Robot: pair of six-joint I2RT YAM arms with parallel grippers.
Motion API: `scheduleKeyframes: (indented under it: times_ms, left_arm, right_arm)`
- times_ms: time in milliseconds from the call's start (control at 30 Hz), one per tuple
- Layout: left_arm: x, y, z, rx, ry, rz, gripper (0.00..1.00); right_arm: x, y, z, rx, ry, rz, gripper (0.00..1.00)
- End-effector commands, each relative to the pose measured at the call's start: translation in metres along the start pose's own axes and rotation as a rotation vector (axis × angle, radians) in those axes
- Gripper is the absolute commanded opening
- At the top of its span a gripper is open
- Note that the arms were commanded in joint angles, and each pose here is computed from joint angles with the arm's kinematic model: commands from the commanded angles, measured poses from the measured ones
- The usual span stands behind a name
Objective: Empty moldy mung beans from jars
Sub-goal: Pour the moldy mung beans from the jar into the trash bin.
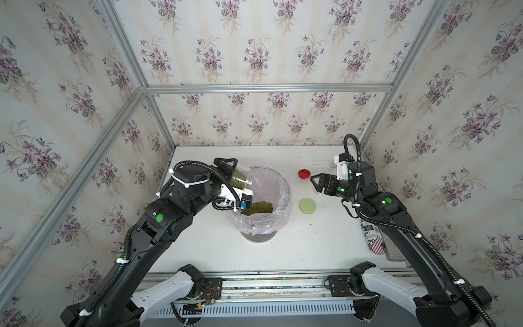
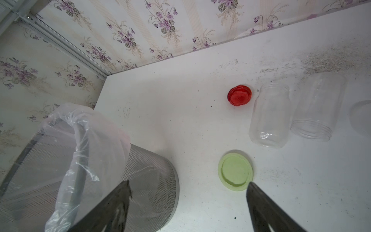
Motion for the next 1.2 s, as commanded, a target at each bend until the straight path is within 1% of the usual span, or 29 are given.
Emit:
scheduleKeyframes:
  times_ms: [0,333,633,900,1167]
  left_arm:
    - [0.012,0.0,0.011,0.077,0.068,-0.035,0.0]
    - [0.013,0.003,0.01,0.095,0.123,-0.019,0.0]
    - [0.013,0.007,0.005,0.132,0.215,0.012,0.0]
    - [0.015,0.008,0.006,0.151,0.234,0.019,0.0]
    - [0.017,0.009,0.004,0.143,0.261,0.017,0.0]
  right_arm:
    - [0.008,-0.001,-0.006,-0.016,-0.014,-0.033,0.88]
    - [0.003,0.002,-0.001,-0.005,-0.009,-0.028,0.88]
    - [0.0,0.003,0.004,-0.002,-0.01,-0.023,0.88]
    - [0.0,0.001,0.003,-0.005,-0.012,-0.021,0.88]
    - [0.002,-0.002,0.003,0.002,-0.026,-0.026,0.88]
Point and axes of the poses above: each gripper's point midway between its finger pads, its own y axis out along the fingers, its own x axis along the line the jaws close on, z = x × y, the point moved 5 cm from there along -y, back along the fingers, and after that the axes turned 10 degrees about y, right-handed, at the moved point
